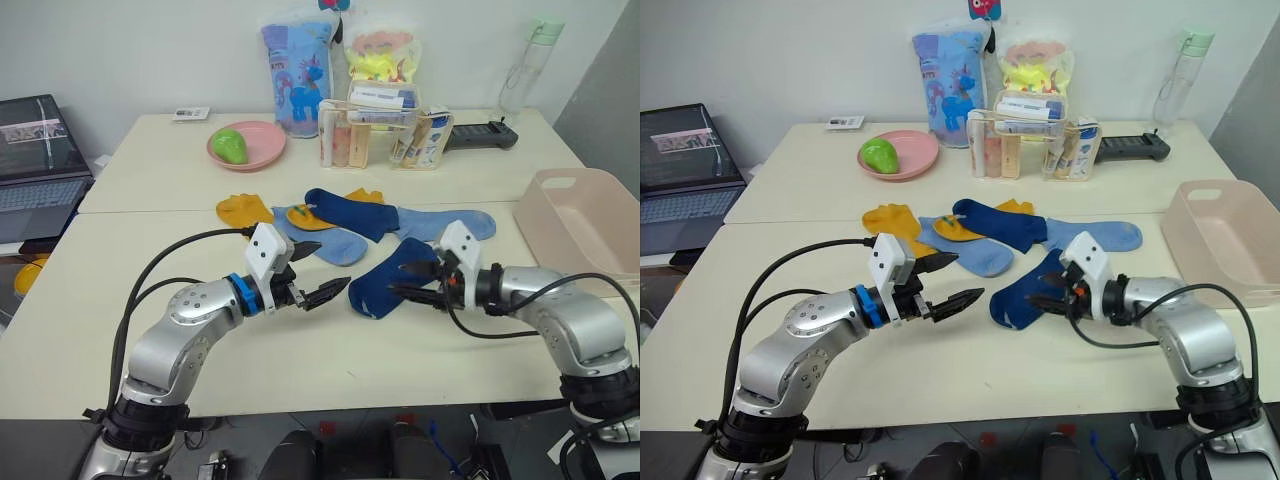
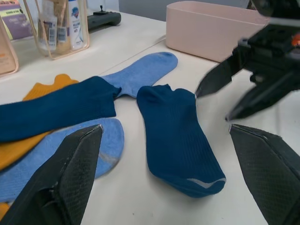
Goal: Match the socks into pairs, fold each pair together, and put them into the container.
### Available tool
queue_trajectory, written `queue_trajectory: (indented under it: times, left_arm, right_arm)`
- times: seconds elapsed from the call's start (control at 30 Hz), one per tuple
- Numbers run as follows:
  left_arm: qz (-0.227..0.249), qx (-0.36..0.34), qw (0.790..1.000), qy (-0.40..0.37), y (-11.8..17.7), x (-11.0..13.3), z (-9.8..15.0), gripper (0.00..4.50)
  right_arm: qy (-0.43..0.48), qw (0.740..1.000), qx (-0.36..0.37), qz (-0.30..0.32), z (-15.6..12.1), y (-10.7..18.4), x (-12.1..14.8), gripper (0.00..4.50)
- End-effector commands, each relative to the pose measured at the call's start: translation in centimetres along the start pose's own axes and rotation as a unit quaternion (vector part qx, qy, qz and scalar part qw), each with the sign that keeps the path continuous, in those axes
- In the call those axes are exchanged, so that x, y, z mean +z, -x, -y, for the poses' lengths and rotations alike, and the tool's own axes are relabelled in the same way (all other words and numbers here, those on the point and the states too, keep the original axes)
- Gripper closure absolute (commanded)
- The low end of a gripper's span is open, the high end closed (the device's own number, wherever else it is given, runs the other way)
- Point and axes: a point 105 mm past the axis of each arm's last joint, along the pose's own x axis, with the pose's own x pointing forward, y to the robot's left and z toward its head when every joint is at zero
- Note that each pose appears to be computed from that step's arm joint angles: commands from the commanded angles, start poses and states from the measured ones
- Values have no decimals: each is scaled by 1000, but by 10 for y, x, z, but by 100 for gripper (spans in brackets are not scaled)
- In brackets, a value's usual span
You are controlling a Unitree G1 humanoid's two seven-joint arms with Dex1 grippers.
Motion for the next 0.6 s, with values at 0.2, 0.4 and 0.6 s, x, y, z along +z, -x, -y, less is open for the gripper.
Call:
queue_trajectory:
  times: [0.2,0.4,0.6]
  left_arm:
    - [-53,24,998,32,-12,-52,14,0]
    - [-49,21,996,67,-29,-63,20,0]
    - [-33,6,996,83,-39,-58,24,0]
  right_arm:
    - [0,981,-191,-19,76,35,-25,173]
    - [-18,976,-214,-27,83,32,-44,173]
    - [-66,978,-197,2,79,19,-39,173]
